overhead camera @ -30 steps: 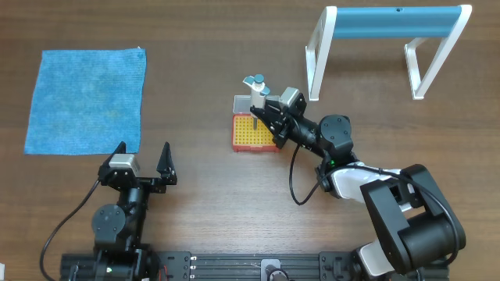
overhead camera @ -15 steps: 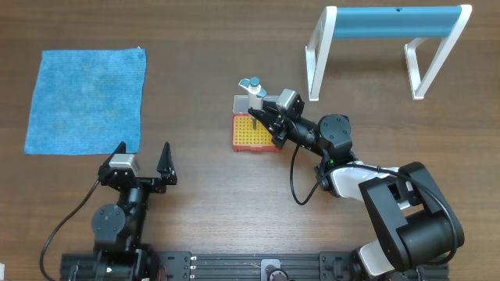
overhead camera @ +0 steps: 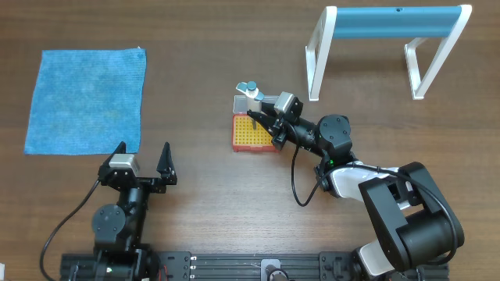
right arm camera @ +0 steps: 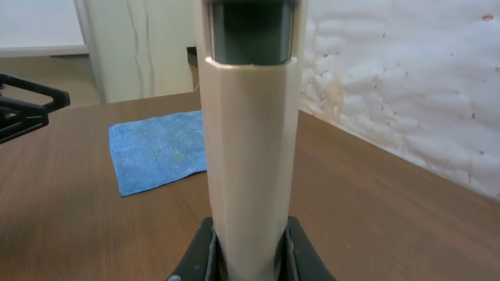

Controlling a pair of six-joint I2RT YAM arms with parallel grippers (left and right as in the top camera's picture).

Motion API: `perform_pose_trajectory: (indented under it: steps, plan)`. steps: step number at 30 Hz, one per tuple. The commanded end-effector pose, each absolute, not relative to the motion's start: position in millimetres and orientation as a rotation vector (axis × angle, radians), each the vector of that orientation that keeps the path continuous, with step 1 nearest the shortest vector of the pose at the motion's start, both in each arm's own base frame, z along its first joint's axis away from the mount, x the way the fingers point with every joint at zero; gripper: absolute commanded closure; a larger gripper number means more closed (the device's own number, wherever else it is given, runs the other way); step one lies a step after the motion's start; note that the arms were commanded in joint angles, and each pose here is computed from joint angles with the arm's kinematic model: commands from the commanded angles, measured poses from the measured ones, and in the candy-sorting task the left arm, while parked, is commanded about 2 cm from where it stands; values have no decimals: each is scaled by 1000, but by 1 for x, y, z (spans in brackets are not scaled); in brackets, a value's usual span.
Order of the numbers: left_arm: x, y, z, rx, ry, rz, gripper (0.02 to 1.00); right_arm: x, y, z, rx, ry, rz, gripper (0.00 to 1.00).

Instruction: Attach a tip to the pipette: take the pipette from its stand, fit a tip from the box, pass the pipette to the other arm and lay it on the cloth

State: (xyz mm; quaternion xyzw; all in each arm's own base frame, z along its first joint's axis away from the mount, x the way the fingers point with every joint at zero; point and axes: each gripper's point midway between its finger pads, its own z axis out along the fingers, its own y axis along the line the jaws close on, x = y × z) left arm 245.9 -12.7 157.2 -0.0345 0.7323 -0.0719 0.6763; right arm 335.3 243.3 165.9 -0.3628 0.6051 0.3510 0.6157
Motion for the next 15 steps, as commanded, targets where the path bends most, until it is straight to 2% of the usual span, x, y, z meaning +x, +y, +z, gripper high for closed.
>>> perform_pose_trajectory:
  steps: [1, 5, 15]
  plan:
    - [246, -11, 156, -79, 1649, -145, 23, 327, 244, 154, -870, 1401, 815, 923]
    - [246, -11, 156, -79, 1649, -145, 20, 325, 243, 173, -870, 1351, 800, 923]
    - [246, -11, 156, -79, 1649, -144, 23, 321, 242, 196, -870, 1292, 784, 923]
